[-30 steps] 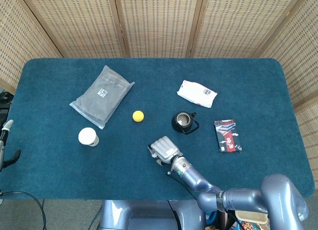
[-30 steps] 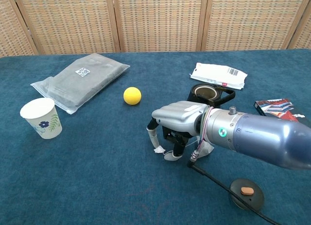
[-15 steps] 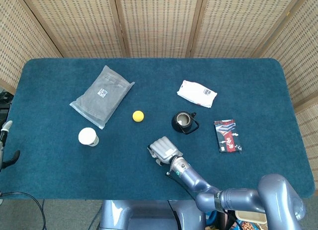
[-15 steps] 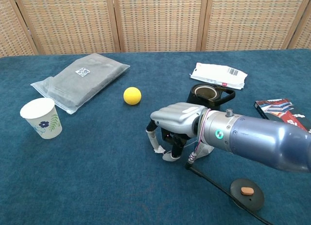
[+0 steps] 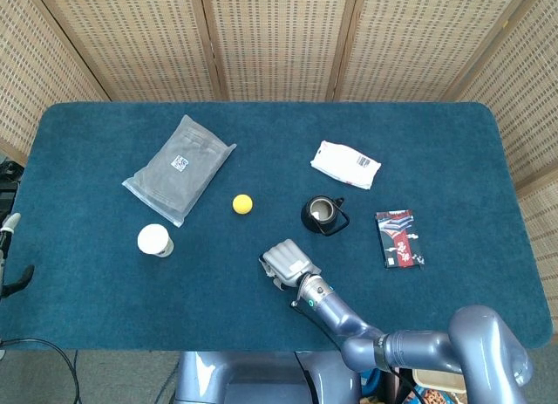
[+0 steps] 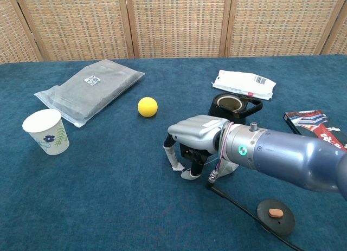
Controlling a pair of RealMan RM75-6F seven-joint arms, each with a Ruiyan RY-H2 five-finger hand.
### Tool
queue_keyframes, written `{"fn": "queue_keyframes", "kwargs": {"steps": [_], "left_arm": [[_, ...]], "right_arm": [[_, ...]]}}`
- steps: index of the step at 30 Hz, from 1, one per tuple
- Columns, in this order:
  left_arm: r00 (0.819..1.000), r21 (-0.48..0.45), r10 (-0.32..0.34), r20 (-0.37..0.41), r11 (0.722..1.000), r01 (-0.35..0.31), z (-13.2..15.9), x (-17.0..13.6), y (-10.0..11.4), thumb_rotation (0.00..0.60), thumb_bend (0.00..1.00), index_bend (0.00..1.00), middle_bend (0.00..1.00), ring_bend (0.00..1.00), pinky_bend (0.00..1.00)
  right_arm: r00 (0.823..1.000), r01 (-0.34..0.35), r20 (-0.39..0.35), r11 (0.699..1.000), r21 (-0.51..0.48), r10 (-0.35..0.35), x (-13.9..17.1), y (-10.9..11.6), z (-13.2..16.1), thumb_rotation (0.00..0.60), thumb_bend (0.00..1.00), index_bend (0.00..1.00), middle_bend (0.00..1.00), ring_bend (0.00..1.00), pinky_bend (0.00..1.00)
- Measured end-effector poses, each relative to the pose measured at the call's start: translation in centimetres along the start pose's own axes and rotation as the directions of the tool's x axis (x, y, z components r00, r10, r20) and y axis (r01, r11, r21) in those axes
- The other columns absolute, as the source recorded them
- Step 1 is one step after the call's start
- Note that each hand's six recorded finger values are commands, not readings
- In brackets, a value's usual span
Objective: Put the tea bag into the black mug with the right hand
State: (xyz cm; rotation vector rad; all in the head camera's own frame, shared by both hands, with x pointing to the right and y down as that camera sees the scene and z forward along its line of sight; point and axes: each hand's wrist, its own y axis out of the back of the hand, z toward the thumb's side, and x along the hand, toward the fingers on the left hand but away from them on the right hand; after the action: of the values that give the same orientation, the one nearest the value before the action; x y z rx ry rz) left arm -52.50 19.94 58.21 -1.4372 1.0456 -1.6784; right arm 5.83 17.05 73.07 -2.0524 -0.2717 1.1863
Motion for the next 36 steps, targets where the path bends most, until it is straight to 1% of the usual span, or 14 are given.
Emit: {"fn": "queue_keyframes", "kwargs": {"steps": [10, 24, 36], "left_arm": [[1.0, -0.001, 0.0, -0.004, 1.0, 0.0, -0.12, -0.06, -0.05, 0.6, 0.35, 0.0, 0.0, 0.0, 0.0], [1.0, 0.0, -0.004, -0.003, 1.0, 0.004, -0.1, -0.11, -0.1, 0.6, 0.35, 0.0, 0.0, 0.0, 0.0], [1.0, 0.001, -0.005, -0.002, 1.0, 0.005, -0.02, -0.13, -0.09, 0.6, 0.36, 0.0, 0.0, 0.0, 0.0]], "right_arm": [[1.0, -0.001, 0.01, 1.0, -0.001, 0.001, -0.19, -0.1, -0.25, 0.6, 0.49, 0.57, 0.97, 0.96, 0.98], [1.0, 0.001, 0.015, 1.0, -0.002, -0.001, -0.25, -0.11, -0.47, 0.6, 0.57, 0.58, 0.97, 0.96, 0.98], [1.0, 0.0, 0.015, 1.0, -0.006, 0.0, -0.23, -0.24, -0.55, 0.6, 0.6, 0.58, 0.97, 0.96, 0.98]]}}
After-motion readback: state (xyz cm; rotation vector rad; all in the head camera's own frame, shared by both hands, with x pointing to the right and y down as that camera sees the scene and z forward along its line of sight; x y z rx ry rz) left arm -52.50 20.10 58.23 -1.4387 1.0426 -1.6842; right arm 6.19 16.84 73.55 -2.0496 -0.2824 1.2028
